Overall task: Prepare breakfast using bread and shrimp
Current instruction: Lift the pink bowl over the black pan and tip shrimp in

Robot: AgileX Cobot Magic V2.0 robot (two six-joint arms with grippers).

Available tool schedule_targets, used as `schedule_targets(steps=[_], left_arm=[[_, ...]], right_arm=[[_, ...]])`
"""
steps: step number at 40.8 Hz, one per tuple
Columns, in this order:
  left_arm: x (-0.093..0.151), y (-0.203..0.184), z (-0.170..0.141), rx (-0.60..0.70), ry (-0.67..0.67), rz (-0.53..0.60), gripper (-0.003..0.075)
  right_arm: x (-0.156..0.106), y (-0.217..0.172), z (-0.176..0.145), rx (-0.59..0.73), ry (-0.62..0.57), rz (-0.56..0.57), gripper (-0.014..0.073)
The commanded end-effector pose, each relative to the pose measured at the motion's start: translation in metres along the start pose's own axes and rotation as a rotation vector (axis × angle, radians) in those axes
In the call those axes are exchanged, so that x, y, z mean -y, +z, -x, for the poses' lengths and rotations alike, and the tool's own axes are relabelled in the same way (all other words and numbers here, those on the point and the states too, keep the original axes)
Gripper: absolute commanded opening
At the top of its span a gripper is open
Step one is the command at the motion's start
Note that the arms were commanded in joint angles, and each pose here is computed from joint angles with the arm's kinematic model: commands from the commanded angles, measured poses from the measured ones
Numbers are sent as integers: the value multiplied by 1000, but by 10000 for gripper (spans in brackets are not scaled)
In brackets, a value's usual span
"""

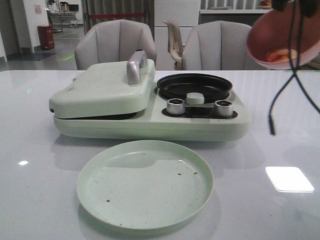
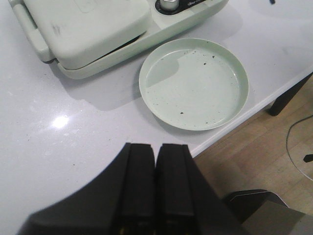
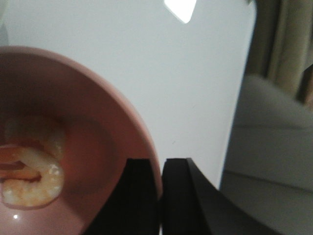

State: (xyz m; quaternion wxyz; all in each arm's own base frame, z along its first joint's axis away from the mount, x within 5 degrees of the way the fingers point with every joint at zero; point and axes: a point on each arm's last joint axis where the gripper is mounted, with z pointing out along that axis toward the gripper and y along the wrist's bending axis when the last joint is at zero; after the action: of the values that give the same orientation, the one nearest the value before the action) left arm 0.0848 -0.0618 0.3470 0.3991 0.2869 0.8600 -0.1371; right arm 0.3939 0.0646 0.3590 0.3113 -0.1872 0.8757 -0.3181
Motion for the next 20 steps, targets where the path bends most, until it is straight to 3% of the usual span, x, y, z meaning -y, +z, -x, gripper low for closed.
schedule_targets(steps=[1, 16, 20], left_arm=[[0, -7, 12, 99, -6, -1, 100], [0, -6, 11, 92, -6, -2, 100], [0, -6, 11, 93, -6, -2, 100]], right_arm=[[19, -46, 25, 205, -8, -233, 44], [-38, -84, 73, 488, -190, -656, 44], [-49, -89, 80, 531, -216, -668, 44]])
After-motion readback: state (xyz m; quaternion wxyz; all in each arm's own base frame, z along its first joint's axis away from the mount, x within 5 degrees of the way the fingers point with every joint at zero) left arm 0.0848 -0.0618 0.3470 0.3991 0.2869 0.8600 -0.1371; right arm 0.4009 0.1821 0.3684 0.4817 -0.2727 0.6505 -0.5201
